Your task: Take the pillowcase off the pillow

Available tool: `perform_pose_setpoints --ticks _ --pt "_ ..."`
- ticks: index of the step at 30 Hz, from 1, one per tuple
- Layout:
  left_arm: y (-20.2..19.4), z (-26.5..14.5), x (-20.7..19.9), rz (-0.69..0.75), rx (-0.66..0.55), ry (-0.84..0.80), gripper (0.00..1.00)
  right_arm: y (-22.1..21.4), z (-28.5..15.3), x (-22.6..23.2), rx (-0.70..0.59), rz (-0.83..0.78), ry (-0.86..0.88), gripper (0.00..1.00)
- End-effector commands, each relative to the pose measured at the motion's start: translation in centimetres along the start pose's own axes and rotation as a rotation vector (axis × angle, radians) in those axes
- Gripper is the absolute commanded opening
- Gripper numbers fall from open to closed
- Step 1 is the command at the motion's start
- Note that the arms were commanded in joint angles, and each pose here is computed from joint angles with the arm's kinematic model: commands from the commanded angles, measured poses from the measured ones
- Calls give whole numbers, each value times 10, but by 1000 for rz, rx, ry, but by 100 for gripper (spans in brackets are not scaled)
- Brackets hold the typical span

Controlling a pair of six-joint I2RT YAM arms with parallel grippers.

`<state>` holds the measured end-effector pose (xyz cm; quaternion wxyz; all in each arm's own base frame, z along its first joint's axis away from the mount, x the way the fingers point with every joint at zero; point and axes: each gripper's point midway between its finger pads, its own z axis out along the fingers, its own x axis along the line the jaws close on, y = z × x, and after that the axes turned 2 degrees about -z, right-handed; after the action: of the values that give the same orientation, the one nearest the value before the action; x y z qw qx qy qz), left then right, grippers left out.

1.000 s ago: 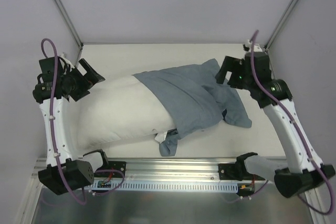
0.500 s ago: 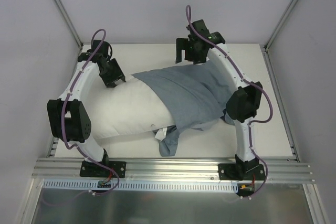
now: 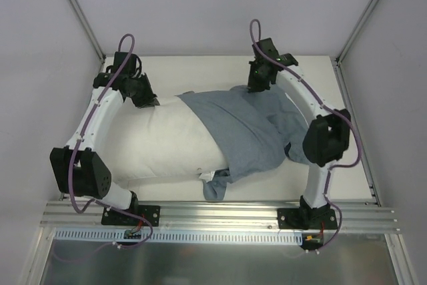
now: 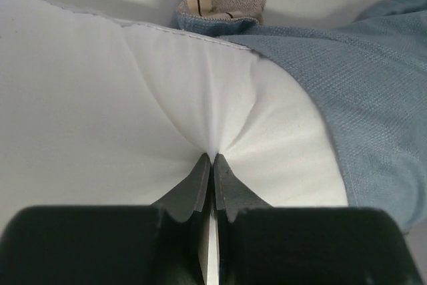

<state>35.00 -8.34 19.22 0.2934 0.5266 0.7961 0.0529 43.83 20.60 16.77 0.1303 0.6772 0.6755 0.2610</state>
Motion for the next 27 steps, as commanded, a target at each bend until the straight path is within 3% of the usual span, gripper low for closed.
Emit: perform_pose_setpoints --ticks 1,6,14,21,24,27 --pt "-23 -21 -4 72 21 -64 0 64 -90 -60 -360 199 -61 1" --pt "-33 -29 9 76 -4 -38 0 66 -148 -112 -467 297 -90 1" --pt "-25 -54 25 31 -79 -69 0 58 -200 -162 -554 350 -196 1" --pt "26 -101 85 -145 -240 2 0 60 -271 -202 -697 444 -213 1" --pt "40 -112 79 -166 -277 -8 0 59 -275 -209 -688 435 -239 1" --pt "50 -121 70 -176 -308 -30 0 50 -245 -215 -607 433 -255 1"
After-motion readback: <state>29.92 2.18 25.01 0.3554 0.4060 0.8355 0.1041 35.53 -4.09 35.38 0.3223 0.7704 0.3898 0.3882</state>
